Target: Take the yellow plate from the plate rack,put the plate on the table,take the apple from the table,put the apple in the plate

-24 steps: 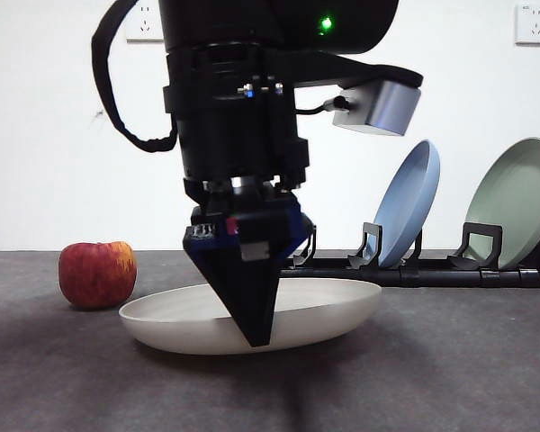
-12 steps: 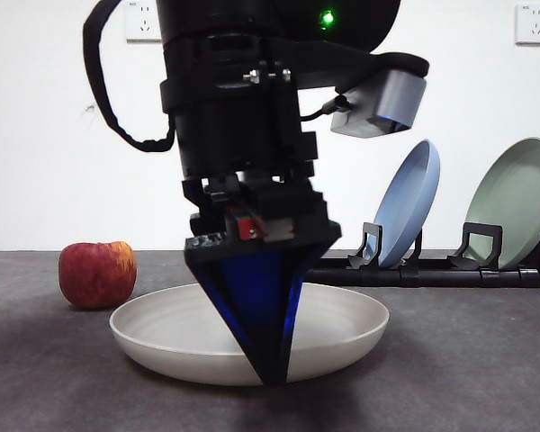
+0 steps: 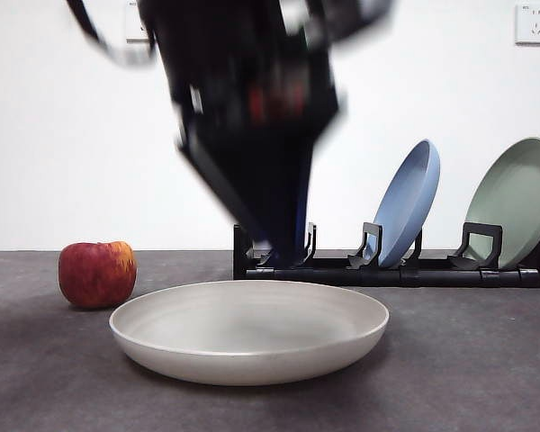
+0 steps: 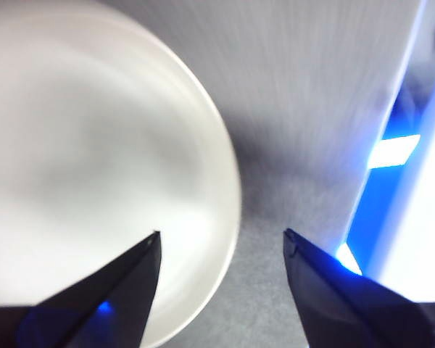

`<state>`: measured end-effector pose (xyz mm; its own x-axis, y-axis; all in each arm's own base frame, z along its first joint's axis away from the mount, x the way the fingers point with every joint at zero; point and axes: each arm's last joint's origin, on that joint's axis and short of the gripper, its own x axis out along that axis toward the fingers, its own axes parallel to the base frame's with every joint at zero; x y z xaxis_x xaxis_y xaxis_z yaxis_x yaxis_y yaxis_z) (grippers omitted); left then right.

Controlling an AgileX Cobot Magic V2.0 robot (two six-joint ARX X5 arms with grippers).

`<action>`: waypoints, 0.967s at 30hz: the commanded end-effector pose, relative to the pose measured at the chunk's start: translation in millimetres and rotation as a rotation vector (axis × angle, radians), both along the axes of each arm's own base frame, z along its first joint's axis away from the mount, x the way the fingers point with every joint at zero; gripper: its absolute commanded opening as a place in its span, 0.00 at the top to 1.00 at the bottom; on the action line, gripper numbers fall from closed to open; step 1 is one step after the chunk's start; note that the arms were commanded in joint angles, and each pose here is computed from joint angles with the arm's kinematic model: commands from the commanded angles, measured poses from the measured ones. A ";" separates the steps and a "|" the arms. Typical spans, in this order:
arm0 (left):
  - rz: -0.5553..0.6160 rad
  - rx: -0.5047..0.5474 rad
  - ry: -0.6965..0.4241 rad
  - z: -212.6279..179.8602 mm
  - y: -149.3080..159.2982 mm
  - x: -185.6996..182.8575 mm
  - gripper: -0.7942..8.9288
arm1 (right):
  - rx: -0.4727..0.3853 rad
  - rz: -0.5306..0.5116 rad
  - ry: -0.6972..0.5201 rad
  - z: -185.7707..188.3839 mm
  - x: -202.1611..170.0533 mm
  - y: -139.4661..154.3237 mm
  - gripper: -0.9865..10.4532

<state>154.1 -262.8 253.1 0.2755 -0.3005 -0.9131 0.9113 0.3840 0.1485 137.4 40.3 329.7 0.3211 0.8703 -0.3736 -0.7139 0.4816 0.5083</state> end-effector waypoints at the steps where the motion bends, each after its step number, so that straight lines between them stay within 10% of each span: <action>1: 0.097 -0.124 -0.030 32.0 20.0 -1.6 0.63 | -0.001 0.008 -0.020 1.9 -0.1 0.2 0.44; 11: 0.323 -0.542 -0.191 126.6 121.0 -37.9 0.64 | -0.003 0.013 -0.019 1.4 3.0 2.5 0.44; 15: 0.361 -0.639 -0.220 142.5 154.2 -61.7 0.94 | -0.019 0.033 -0.014 -0.5 7.0 8.5 0.45; 29: 0.514 -0.715 -0.184 146.1 199.8 -97.2 0.92 | -0.146 0.036 -0.135 2.3 40.7 56.5 0.44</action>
